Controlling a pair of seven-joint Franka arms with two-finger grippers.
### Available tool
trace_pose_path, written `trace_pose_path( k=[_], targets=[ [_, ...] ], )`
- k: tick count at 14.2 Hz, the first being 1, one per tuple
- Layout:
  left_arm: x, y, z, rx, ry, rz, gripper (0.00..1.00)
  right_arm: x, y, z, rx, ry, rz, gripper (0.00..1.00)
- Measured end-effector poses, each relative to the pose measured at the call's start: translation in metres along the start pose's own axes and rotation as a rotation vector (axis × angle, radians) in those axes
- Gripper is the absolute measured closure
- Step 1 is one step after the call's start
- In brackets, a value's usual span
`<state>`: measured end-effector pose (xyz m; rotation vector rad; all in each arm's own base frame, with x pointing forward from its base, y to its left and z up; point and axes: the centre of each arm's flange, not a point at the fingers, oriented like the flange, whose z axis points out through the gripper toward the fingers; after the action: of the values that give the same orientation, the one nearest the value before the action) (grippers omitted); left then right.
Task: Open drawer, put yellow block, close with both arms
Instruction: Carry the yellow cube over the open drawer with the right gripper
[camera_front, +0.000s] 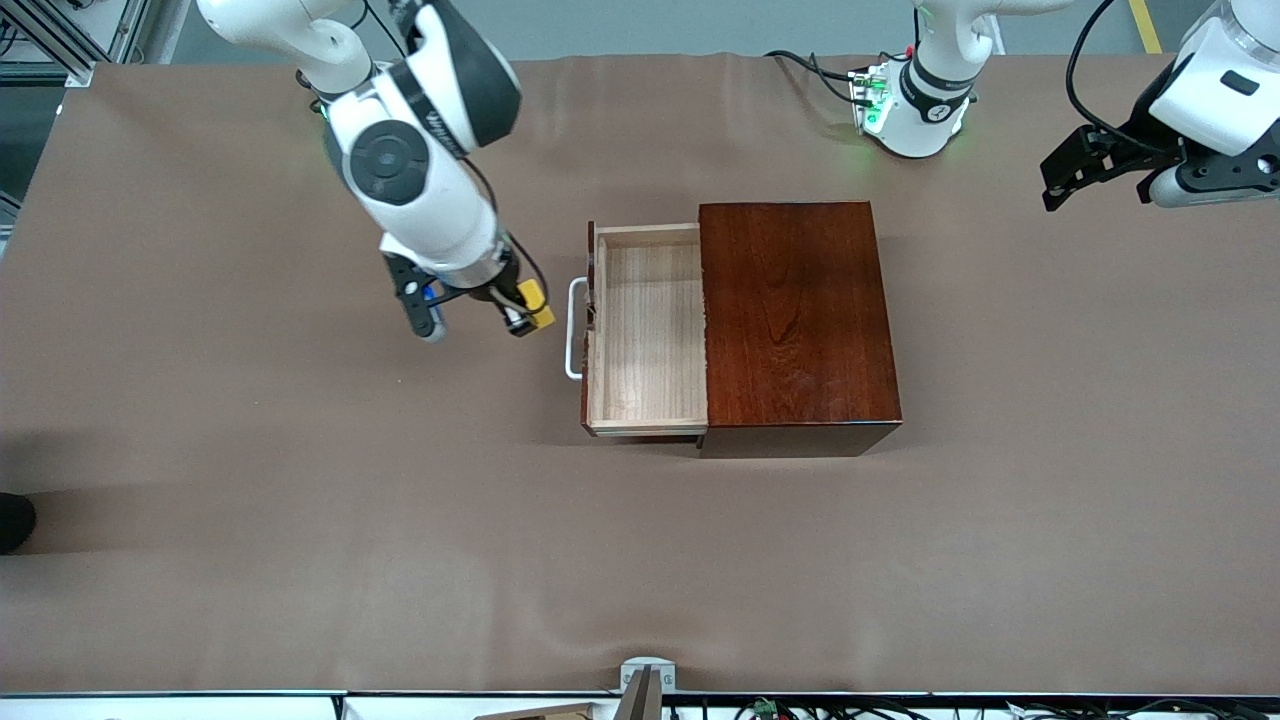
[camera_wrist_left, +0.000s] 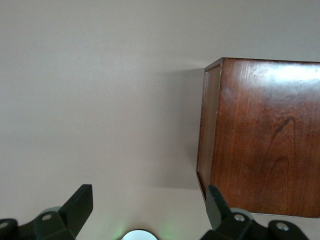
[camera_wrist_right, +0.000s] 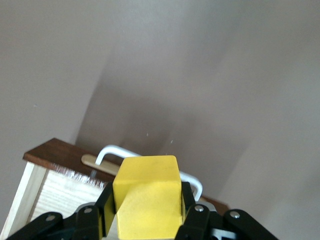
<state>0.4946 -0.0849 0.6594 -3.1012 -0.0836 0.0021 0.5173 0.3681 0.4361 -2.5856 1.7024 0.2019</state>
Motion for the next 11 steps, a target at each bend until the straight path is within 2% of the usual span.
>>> trace_pose_path(
  k=[4,11],
  targets=[
    [0.001,0.0,0.0,0.0,-0.001,-0.001,0.0,-0.04,-0.008,0.023,-0.018,-0.003,0.082,0.44],
    [0.003,-0.007,0.002,-0.001,-0.005,-0.014,0.0,-0.085,-0.02,0.049,-0.035,-0.072,0.164,0.44]
  ],
)
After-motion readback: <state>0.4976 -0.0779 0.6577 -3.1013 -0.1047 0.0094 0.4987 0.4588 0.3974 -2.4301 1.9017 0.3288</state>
